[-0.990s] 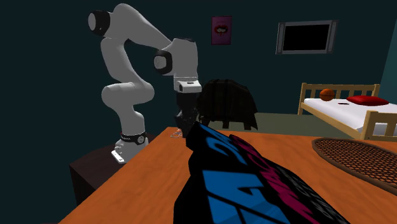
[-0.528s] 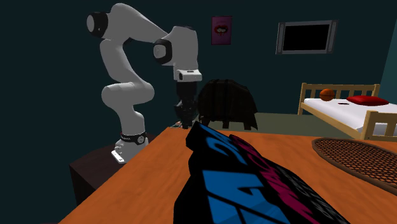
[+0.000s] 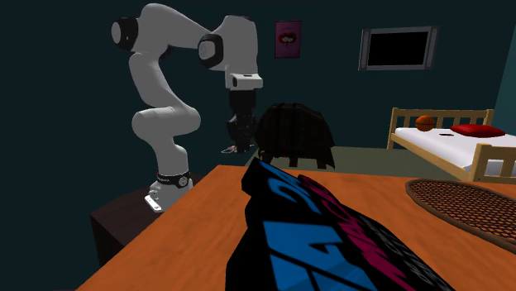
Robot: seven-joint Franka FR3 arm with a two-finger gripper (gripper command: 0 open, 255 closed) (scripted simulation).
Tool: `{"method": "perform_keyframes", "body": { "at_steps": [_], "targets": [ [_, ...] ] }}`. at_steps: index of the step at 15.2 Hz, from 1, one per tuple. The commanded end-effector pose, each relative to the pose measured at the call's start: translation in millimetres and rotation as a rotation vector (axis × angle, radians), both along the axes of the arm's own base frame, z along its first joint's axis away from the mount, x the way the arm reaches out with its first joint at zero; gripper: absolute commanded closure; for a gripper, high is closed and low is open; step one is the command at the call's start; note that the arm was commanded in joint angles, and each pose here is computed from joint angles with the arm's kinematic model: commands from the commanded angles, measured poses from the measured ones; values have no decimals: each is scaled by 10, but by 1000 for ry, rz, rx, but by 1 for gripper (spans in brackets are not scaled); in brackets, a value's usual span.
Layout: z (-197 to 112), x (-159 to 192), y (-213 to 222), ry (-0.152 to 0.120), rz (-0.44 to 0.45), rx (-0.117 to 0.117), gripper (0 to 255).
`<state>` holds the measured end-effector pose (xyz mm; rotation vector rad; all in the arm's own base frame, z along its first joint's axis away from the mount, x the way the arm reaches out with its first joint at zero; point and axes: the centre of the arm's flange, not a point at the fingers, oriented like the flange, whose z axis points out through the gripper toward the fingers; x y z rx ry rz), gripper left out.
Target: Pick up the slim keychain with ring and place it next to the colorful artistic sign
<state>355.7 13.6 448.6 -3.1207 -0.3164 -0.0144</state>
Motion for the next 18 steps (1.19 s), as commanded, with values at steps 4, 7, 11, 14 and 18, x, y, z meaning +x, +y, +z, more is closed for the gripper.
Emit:
{"method": "perform_keyframes", "body": {
  "at_steps": [4, 7, 11, 14, 18],
  "targets": [
    [265, -2, -11, 0, 0, 0, 255],
    [423, -2, -11, 0, 0, 0, 255],
    [635, -2, -11, 0, 0, 0, 255],
    [793, -2, -11, 0, 0, 0, 255],
    [1004, -2, -11, 0, 0, 0, 255]
  ]
}}
